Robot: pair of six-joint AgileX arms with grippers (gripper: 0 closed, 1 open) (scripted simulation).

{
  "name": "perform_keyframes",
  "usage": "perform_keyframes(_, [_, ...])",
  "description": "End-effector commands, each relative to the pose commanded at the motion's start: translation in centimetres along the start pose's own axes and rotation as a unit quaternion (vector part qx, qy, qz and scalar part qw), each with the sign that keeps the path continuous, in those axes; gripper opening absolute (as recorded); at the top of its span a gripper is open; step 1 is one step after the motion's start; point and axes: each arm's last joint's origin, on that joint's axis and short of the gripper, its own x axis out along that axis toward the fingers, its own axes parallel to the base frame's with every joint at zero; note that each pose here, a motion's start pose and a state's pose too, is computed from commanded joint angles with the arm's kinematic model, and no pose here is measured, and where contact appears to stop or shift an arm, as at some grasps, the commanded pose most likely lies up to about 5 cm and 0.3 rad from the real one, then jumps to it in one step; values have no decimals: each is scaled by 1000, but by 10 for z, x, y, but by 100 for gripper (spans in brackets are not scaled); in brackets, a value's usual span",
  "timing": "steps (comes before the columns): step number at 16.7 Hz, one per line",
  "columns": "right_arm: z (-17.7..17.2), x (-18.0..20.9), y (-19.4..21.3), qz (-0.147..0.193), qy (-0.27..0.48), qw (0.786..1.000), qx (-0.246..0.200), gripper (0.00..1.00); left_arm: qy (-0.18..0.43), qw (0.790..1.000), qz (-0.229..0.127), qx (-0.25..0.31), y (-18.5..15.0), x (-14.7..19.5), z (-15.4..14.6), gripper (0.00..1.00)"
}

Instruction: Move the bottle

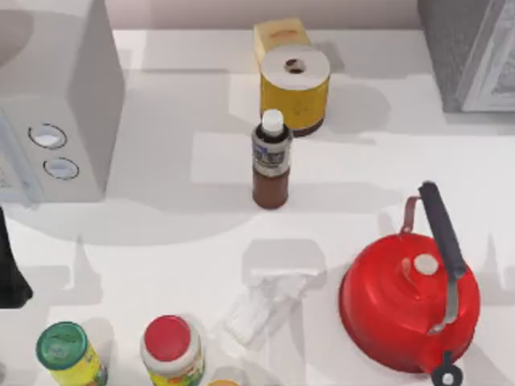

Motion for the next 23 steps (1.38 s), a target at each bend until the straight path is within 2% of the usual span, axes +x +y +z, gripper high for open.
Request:
perform_keyframes(4, [4,1,1,6,4,1000,-1,100,0,1000,0,0,0,0,0,100])
perform_keyframes(8, [28,7,8,43,29,999,-9,100,0,1000,0,0,0,0,0,100])
perform_keyframes(12, [63,28,23,102,71,992,-23,100,0,1000,0,0,0,0,0,100])
perform_keyframes(17, [96,80,61,192,140,970,-50,100,0,1000,0,0,0,0,0,100])
perform_keyframes(20, [100,118,95,245,184,949,-69,100,0,1000,0,0,0,0,0,100])
perform_keyframes(23, [90,152,133,291,228,925,-89,100,0,1000,0,0,0,0,0,100])
